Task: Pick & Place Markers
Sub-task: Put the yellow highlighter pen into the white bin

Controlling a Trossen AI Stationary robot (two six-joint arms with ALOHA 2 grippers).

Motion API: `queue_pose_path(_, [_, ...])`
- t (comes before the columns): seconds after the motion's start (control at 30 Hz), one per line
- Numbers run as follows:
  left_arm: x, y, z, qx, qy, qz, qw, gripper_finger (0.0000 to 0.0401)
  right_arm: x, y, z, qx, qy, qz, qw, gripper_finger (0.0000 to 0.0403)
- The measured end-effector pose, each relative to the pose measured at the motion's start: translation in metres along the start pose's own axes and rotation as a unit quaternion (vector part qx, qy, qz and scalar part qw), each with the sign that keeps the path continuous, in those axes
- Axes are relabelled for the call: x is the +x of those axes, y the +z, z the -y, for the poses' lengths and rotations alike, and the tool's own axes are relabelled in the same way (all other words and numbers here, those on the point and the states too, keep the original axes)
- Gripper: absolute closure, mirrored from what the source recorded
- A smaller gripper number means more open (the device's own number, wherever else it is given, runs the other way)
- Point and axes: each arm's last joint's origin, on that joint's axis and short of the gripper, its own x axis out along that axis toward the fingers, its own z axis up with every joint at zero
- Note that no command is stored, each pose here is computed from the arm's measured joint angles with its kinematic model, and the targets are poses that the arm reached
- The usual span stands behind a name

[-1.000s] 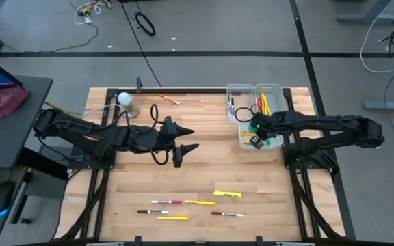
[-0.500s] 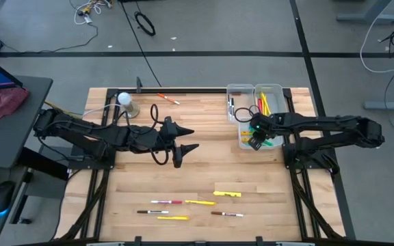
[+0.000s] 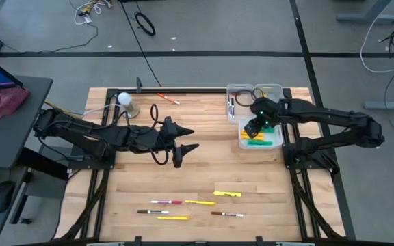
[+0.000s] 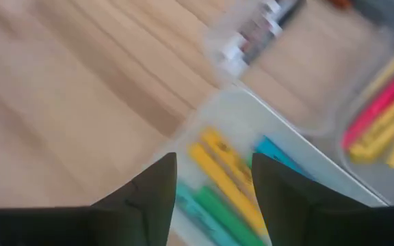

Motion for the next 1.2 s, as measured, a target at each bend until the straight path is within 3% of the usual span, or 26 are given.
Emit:
queue_pose_path(0.23, [0.0, 0.0, 0.001, 0.0, -0.001, 0.0, 1.0, 0.012, -0.029, 0.007, -0.041, -0.029, 0.11, 0.077, 0.991, 0.0245])
queue_pose_path(0.47, [-0.001, -0.001, 0.002, 0.0, -0.016, -0.005, 1.0, 0.012, -0.05, -0.025, -0.1, -0.129, 0.237, 0.114, 0.956, 0.0292])
queue_pose_path(0.7, [-0.002, -0.003, 0.005, 0.003, -0.019, -0.01, 1.0, 0.012, -0.06, -0.071, -0.131, -0.178, 0.294, 0.05, 0.938, 0.0348])
queue_pose_path(0.83, [-0.002, -0.003, 0.005, 0.004, -0.02, -0.011, 1.0, 0.012, -0.058, -0.086, -0.145, -0.158, 0.316, 0.002, 0.936, 0.0367])
queue_pose_path(1.0, [-0.003, -0.004, 0.006, 0.005, -0.022, -0.014, 1.0, 0.012, -0.05, -0.102, -0.156, -0.228, 0.329, -0.047, 0.915, 0.0354])
queue_pose_path(1.2, [-0.004, -0.006, 0.008, 0.0, -0.022, -0.024, 0.999, 0.012, -0.04, -0.128, -0.17, -0.316, 0.317, -0.072, 0.891, 0.027])
